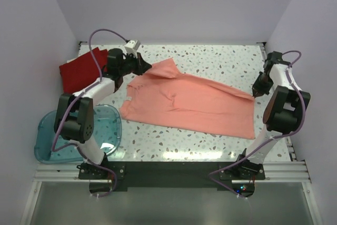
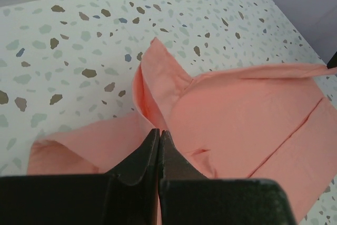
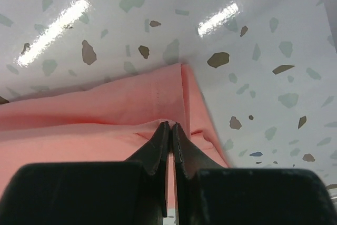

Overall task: Fold and stack the t-shirts
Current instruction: Fold the tshirt

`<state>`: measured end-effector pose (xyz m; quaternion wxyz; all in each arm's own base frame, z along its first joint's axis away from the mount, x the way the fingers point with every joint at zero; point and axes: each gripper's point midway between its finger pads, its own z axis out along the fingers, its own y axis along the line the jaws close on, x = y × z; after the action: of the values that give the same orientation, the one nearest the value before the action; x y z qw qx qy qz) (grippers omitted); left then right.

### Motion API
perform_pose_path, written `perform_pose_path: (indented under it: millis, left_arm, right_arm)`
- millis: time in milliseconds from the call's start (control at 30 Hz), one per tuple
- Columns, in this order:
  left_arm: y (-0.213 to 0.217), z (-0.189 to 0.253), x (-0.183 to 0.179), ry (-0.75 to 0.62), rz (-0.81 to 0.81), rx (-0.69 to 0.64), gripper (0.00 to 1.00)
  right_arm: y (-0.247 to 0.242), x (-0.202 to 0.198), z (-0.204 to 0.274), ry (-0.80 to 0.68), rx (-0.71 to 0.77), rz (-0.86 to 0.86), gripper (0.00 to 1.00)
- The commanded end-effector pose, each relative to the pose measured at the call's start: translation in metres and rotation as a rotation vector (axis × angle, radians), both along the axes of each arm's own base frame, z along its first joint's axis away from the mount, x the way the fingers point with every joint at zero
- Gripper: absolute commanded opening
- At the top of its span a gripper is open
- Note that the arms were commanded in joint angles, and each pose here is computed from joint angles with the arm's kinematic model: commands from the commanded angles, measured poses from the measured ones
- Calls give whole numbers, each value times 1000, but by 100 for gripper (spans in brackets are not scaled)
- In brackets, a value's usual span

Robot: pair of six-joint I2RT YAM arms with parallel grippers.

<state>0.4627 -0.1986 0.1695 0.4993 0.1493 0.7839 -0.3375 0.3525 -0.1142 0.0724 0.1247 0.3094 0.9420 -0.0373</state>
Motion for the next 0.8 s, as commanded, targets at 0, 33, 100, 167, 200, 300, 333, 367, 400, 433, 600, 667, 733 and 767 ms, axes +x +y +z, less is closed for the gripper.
perform_pose_path:
  millis: [0,33,100,167,200,300,333,367,400,433,600,667,733,767]
  left_arm:
    - [10,31,-14,-95,14,35,0]
    - [10,31,-18,-94,12,38,0]
    - [13,34,-27,-98,13,38,0]
    - [17,33,-35,-93,26,42,0]
    - [18,32,-38,-92,30,47,0]
    - [22,29,-47,-81,40,57,0]
    - [23,28,-50,-79,43,58,0]
    - [24,32,-53,-88,43,56,0]
    - [24,27,-57,-75,44,60,0]
    - [25,26,-58,-73,45,62,0]
    - [32,25,-66,-69,75,82,0]
    - [38,31,-68,-86,104,86,0]
    - [40,34,-69,-94,119,90,0]
    - [41,35,-69,-95,124,94,0]
  right_arm:
    - [-7,-7,21,-39,-68,6,0]
    - [-8,-10,24,-43,-75,5,0]
    - [-7,-16,22,-30,-85,3,0]
    - [-10,-21,23,-25,-102,-3,0]
    - [-9,-25,19,-13,-105,-2,0]
    - [-10,-31,15,1,-114,-7,0]
    - [-10,-31,15,2,-115,-12,0]
    - [-10,-32,14,8,-117,-13,0]
    - [-11,-33,14,14,-119,-15,0]
    - [-11,-33,14,18,-121,-16,0]
    - [-11,-38,15,32,-121,-24,0]
    - [-10,-41,17,34,-123,-26,0]
    - [-9,-46,15,37,-123,-27,0]
    - [-8,-47,15,35,-123,-30,0]
